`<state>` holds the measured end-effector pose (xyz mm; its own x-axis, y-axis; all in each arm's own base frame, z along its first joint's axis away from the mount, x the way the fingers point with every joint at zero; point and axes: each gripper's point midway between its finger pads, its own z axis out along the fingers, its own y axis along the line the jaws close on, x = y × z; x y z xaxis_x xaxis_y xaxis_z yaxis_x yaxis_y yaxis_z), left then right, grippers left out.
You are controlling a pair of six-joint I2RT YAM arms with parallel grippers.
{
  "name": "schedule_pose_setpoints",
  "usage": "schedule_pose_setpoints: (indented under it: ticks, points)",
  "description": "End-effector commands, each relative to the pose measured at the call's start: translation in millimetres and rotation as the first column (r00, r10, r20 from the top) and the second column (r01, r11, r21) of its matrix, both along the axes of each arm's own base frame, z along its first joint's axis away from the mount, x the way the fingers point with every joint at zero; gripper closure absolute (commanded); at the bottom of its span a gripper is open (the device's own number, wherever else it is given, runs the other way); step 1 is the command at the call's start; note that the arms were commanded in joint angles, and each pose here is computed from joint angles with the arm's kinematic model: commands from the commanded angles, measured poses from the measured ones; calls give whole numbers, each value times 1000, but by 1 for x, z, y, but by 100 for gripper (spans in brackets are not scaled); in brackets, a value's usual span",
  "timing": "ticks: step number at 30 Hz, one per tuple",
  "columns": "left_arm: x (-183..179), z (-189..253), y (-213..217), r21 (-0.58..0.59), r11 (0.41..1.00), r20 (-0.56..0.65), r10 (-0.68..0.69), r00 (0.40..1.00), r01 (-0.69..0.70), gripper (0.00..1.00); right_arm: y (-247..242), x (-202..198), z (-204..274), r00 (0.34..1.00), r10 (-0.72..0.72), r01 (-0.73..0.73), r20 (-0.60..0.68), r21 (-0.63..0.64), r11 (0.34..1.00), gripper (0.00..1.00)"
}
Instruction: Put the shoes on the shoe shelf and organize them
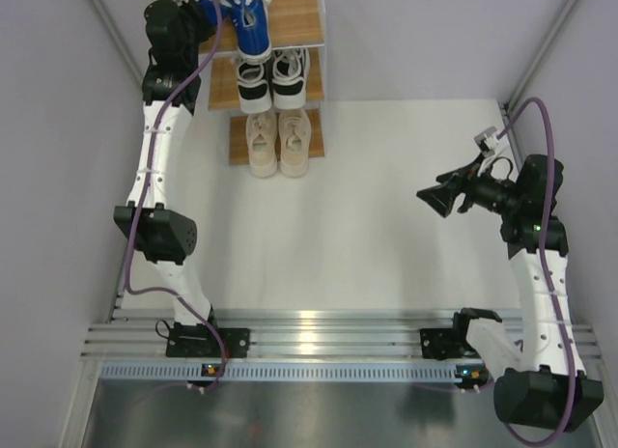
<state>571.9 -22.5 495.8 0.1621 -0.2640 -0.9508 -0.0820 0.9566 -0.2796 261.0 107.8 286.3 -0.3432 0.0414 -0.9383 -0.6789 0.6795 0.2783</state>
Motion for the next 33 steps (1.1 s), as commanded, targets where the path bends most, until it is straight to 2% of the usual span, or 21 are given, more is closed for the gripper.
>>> schedule_pose_setpoints:
  ticks: [1,10,11,16,23,26,29,33]
  points:
    - [-10,58,-5,-32,999,204,-18,979,24,100,-3,0,20,996,1,-1,85,-3,1000,23]
    - [1,47,-34,-90,988,207,-108,972,129,100,-5,-3,22,997,-23,21,72,24,999,23]
    - [0,55,-37,-113,982,246,-118,962,149,100,-6,-3,20,997,-25,23,67,27,999,23]
    - [3,57,-56,-171,961,277,-165,947,218,100,-8,-6,21,997,-35,33,74,31,999,23]
    - [9,45,-82,-208,940,265,-211,941,269,100,-10,-9,21,996,-48,45,76,36,998,23]
    - [11,43,-81,-218,942,263,-193,945,253,100,-10,-10,23,995,-51,48,82,36,998,23]
    - [12,41,-67,-233,956,248,-119,961,178,100,-11,-12,23,995,-52,49,85,35,998,23]
    - [-1,58,-49,-233,965,272,-56,961,123,100,-11,-15,23,995,-53,51,90,28,998,23]
